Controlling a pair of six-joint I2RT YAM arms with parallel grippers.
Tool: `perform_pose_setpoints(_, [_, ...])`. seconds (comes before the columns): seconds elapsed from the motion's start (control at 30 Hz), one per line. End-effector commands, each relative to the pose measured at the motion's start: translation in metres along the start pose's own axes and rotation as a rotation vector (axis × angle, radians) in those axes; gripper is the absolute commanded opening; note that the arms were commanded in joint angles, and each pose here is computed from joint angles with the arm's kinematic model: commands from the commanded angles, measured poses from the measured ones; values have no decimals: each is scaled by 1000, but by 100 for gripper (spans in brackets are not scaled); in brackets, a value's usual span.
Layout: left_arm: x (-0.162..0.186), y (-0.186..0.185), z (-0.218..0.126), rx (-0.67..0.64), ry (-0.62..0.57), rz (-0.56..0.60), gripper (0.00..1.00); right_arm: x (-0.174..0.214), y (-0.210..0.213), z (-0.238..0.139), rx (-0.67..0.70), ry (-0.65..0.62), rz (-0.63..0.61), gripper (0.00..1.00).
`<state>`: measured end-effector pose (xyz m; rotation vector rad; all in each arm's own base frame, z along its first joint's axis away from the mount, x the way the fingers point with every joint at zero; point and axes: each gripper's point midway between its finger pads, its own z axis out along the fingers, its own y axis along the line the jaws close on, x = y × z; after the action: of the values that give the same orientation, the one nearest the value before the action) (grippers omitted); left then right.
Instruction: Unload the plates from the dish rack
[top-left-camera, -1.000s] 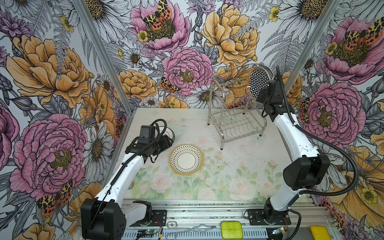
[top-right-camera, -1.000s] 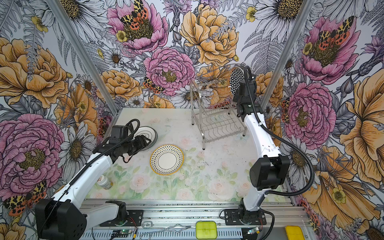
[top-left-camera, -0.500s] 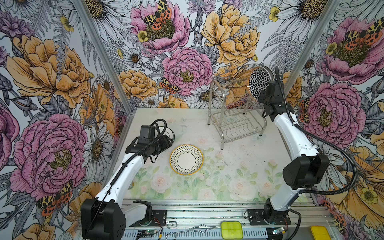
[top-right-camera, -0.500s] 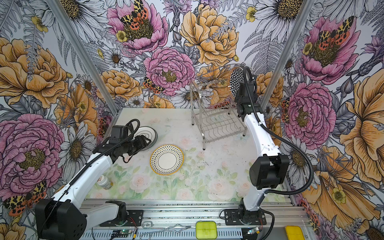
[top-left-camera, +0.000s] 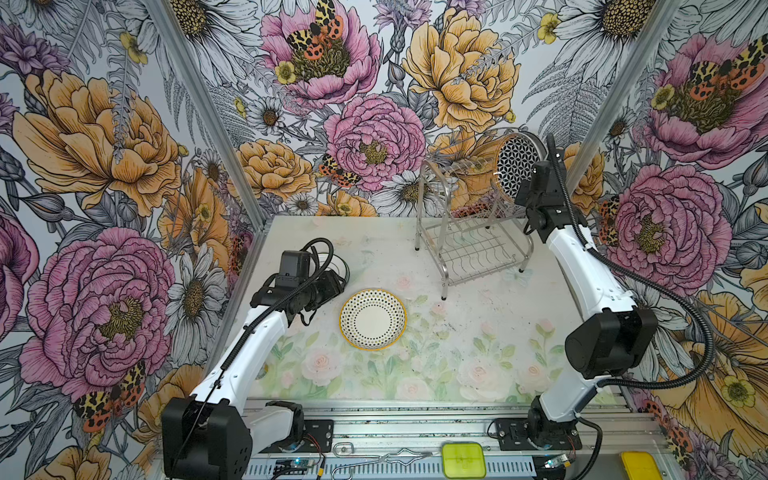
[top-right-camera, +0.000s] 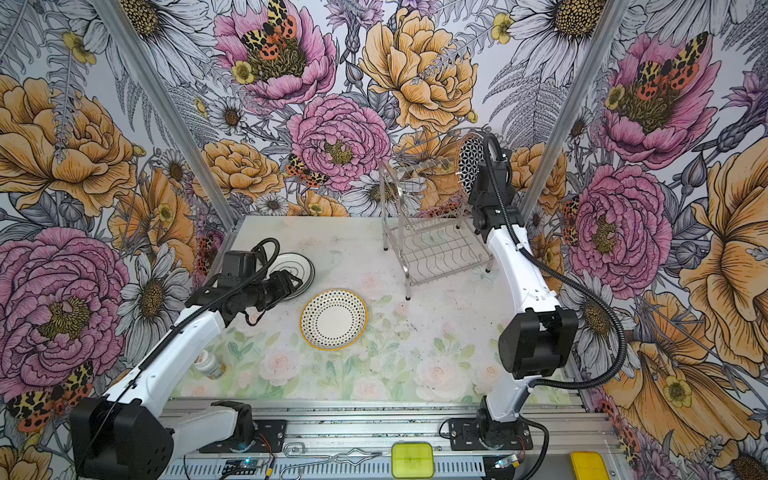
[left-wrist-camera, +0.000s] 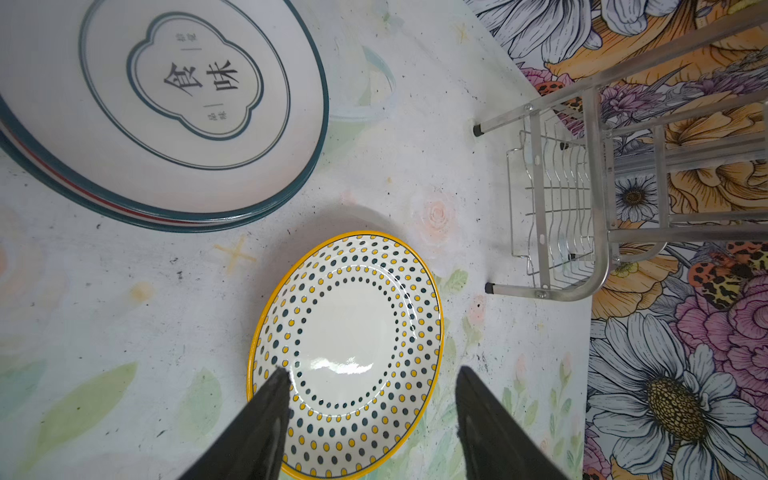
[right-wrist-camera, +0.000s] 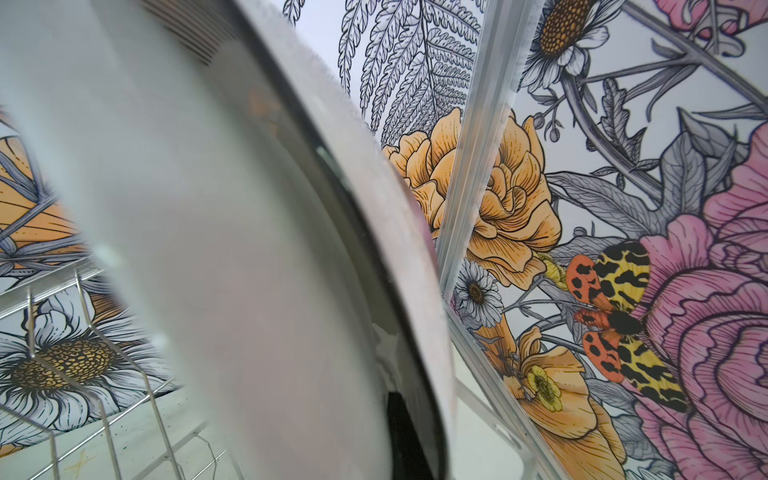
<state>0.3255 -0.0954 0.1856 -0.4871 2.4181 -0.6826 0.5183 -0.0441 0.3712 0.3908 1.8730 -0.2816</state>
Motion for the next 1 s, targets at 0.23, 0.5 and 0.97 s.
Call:
perform_pose_setpoints(0.23, [-2, -6, 2, 30, -3, 24, 64, -79, -13, -42, 7, -237, 105, 0])
perform_pose_setpoints(0.5, [-3, -5, 3, 28, -1, 22, 64, -93, -19, -53, 22, -293, 138, 0])
perform_pose_setpoints(0.97, [-3, -9, 3, 32, 0, 28, 63, -109, -29, -73, 25, -351, 169, 0])
